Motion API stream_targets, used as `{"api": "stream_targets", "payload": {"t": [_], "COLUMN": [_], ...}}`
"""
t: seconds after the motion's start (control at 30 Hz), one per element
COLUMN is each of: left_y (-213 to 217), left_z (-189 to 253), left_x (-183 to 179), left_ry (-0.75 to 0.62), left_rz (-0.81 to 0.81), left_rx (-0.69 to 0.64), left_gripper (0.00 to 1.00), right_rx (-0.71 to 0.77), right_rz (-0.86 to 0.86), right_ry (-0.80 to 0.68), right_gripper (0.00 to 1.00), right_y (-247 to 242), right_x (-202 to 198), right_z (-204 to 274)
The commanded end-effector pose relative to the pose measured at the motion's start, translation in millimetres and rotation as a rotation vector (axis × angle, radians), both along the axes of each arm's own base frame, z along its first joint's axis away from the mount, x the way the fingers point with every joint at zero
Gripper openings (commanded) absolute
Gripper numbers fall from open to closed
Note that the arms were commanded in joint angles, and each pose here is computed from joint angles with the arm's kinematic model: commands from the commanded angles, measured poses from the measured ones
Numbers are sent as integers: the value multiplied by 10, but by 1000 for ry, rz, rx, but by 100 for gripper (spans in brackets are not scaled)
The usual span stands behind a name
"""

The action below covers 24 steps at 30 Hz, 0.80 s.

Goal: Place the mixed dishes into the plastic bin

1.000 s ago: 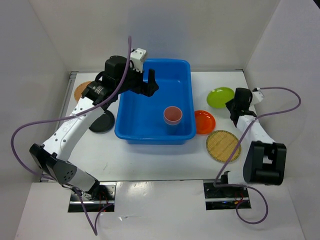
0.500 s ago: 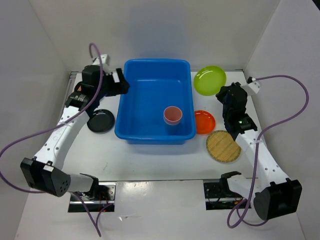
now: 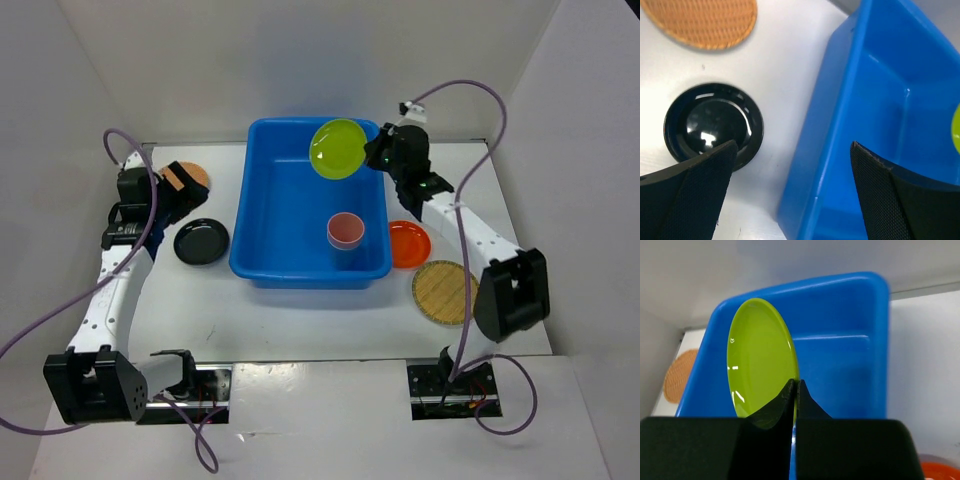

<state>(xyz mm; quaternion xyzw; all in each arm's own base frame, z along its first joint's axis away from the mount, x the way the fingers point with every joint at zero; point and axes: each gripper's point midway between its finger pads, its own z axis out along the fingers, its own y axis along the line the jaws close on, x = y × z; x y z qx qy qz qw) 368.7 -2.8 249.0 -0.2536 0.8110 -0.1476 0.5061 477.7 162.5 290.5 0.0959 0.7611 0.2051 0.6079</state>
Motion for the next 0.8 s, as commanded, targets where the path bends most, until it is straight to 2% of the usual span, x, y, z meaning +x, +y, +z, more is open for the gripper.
{"api": "stream_targets", "payload": {"t": [0.0,0.1,0.3,0.37,0.4,0.47,0.5,0.57,0.77], "left_y": [-25,31,149,186,175,232,230,254,281], "left_z": [8,-198,-597,-573,-621,-682,-745,-792,-1170], "left_x": [3,-68,-301,-370,-432,-492,-513,-527,-451], "left_ry": [-31,12,76,38,25,24,37,45,182], "left_rz": [3,29,181,225,228,279,281,303,324], "left_rx": [-76,-105,-162,-181,-189,-196,-196,-200,-191], "left_gripper": [100,100,100,100,100,100,100,100,100], "right_rx": [-48,-67,-71,-68,-76,-77,-96,-102,-147], "right_rz": [62,78,117,143,144,144,157,167,176], "right_ry": [-109,-48,-3,4,40,44,86,118,215], "right_gripper": [0,0,0,0,0,0,0,0,0], "right_y": [243,346,467,559,552,598,616,662,695], "right_x": [190,390,727,847,943,1072,1087,1167,1283], "right_z": [370,146,-144,-223,-417,-392,-525,-729,-1214]}}
